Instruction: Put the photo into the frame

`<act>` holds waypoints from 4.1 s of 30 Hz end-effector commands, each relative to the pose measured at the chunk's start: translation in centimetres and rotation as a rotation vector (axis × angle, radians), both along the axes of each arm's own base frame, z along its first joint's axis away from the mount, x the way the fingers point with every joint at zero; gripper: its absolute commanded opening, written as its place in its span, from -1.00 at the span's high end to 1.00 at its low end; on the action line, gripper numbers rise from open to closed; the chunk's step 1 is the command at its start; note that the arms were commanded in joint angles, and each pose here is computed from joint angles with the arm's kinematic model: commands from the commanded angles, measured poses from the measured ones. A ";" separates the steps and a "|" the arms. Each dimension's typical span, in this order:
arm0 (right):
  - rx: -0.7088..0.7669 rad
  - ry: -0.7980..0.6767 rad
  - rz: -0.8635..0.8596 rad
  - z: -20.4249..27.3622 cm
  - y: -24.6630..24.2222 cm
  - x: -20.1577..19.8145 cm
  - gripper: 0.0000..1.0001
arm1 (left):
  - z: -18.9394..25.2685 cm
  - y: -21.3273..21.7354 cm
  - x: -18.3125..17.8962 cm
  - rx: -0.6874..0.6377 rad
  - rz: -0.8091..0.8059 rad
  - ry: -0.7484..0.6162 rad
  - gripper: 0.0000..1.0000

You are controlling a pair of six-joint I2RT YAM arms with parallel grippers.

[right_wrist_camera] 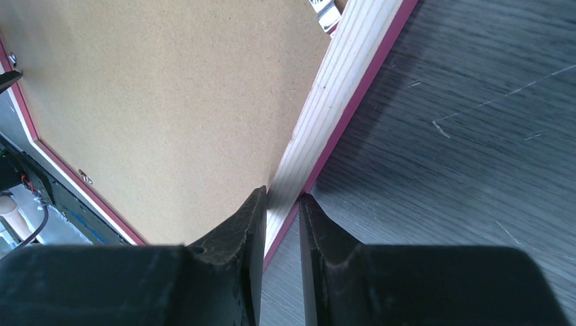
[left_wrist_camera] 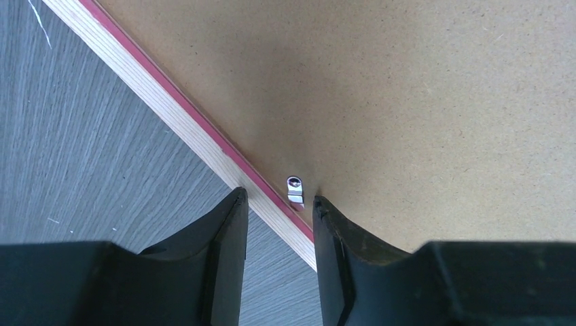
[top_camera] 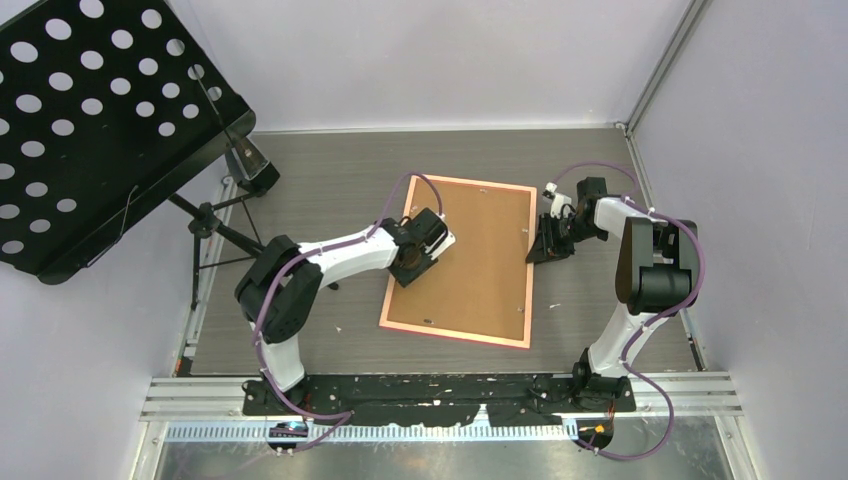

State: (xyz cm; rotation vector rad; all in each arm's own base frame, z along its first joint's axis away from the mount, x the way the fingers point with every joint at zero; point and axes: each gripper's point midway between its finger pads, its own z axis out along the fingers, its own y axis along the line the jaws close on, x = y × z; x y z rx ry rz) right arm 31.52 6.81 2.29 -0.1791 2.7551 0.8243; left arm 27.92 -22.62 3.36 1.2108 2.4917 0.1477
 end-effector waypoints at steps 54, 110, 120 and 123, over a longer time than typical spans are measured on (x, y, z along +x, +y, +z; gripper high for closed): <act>-0.055 -0.008 0.032 -1.4 -0.4 0.3 0.89 | -0.7 0.4 1.4 0.144 -0.052 -0.074 0.32; -0.396 -0.106 0.081 0.1 -1.5 3.0 0.89 | -1.5 1.6 0.0 0.129 -0.035 0.082 0.01; -0.388 -0.100 0.082 -0.1 -1.3 3.0 0.89 | -1.8 1.8 -1.1 0.056 -0.012 0.176 -0.04; -0.388 -0.103 0.081 -0.1 -1.4 3.0 0.89 | -2.0 2.0 -1.2 0.054 -0.009 0.191 -0.02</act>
